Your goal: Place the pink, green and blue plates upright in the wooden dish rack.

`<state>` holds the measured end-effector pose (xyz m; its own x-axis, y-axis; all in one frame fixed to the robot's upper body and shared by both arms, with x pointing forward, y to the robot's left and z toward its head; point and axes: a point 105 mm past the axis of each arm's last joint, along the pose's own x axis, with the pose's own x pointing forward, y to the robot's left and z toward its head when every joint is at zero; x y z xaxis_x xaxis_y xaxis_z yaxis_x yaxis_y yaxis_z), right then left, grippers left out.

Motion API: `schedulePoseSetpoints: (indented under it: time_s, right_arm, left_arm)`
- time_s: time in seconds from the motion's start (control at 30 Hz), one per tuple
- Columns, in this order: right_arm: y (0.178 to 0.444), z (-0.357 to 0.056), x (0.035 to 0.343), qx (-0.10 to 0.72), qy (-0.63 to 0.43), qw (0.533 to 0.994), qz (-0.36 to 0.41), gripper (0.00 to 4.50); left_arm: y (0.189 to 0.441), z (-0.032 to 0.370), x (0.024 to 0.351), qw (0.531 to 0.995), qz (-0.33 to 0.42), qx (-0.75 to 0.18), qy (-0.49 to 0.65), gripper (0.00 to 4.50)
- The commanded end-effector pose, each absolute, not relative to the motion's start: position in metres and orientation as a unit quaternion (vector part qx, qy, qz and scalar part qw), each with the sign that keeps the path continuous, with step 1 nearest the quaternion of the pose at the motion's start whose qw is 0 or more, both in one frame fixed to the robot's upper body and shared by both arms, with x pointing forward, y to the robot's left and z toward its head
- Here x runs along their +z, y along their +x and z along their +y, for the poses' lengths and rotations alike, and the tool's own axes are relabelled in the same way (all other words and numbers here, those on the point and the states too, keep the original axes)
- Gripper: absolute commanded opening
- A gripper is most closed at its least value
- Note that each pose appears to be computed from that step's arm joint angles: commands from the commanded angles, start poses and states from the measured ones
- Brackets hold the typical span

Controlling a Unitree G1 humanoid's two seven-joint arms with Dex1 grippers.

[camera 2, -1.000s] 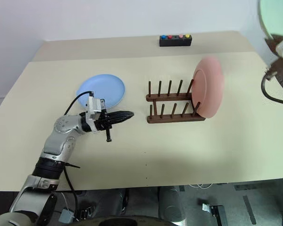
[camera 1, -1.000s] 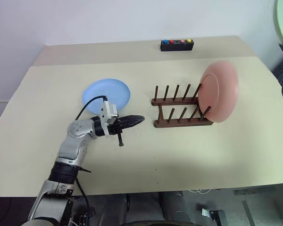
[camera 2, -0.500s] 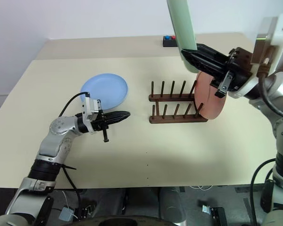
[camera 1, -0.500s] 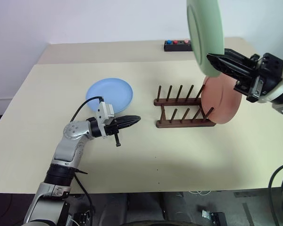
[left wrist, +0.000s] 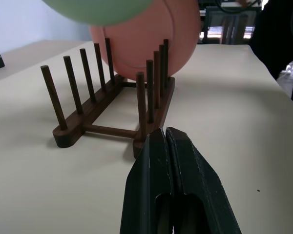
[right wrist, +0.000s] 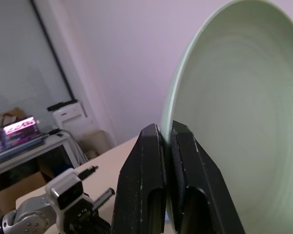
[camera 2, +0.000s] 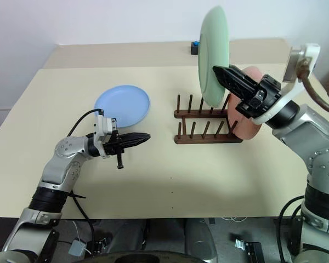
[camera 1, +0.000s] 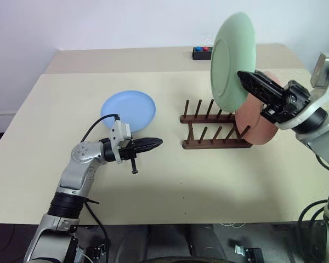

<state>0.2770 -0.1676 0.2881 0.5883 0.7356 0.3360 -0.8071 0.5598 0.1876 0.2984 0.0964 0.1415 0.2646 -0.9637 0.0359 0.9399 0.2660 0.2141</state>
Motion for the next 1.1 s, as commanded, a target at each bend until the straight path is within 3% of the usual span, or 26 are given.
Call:
schedulePoseSetpoints:
  time_s: [0.03, 0.5, 1.07, 1.1]
  right_arm:
    - [0.271, -0.175, 0.294, 0.431, 0.177, 0.876, -0.128, 0.05]
    - [0.277, -0.185, 0.266, 0.403, 0.195, 0.890, -0.091, 0.05]
    - [0.279, -0.189, 0.255, 0.395, 0.200, 0.893, -0.079, 0.05]
    - [0.279, -0.189, 0.255, 0.395, 0.200, 0.893, -0.079, 0.35]
  left_arm:
    - [0.297, 0.098, 0.151, 0.790, -0.101, -0.600, 0.078, 0.00]
    - [0.297, 0.101, 0.143, 0.787, -0.097, -0.604, 0.077, 0.00]
    - [0.297, 0.099, 0.145, 0.787, -0.101, -0.603, 0.079, 0.00]
    - [0.297, 0.098, 0.146, 0.787, -0.102, -0.603, 0.079, 0.00]
